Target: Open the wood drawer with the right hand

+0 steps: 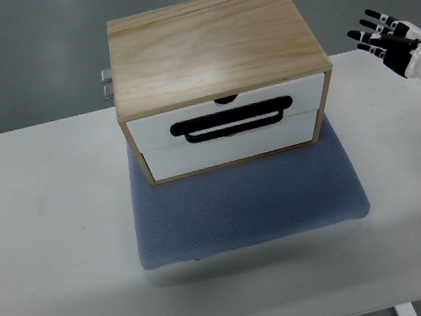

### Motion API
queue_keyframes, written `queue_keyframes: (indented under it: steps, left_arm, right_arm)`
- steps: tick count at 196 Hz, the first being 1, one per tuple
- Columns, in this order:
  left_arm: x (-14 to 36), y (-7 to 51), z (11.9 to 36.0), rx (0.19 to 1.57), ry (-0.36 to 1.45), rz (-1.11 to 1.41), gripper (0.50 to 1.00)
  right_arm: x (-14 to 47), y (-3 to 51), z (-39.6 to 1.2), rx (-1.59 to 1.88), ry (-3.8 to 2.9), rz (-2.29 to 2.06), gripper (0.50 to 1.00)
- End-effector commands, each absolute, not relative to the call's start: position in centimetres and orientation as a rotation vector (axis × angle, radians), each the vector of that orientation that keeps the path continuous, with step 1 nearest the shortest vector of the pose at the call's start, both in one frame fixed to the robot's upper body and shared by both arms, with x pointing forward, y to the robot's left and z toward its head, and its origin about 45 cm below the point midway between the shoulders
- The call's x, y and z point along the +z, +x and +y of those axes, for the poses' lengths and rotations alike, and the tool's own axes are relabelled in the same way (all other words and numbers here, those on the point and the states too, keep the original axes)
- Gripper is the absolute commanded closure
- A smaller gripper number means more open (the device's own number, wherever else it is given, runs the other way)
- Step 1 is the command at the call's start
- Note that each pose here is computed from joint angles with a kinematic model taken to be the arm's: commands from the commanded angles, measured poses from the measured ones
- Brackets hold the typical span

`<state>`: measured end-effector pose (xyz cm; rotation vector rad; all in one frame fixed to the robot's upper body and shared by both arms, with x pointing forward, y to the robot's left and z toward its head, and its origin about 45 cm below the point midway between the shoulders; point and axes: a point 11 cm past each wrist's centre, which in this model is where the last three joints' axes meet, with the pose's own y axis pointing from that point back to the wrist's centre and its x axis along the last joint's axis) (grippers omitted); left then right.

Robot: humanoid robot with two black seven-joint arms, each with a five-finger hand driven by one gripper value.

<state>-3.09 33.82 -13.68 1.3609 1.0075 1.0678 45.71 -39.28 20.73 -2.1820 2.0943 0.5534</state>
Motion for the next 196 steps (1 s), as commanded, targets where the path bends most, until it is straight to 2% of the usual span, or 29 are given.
queue_keyframes:
  steps: [1, 196]
  left_arm:
    - [-13.68, -3.12, 33.86, 1.068, 1.362, 1.008, 0.5]
    - [-13.68, -3.03, 33.86, 1.069, 1.361, 1.006, 0.5]
  right_arm:
    - [20.62, 45.67, -39.23, 0.557, -2.182, 2.094, 0.558]
    - [20.79, 45.61, -38.96, 0.557, -2.214, 2.043, 0.556]
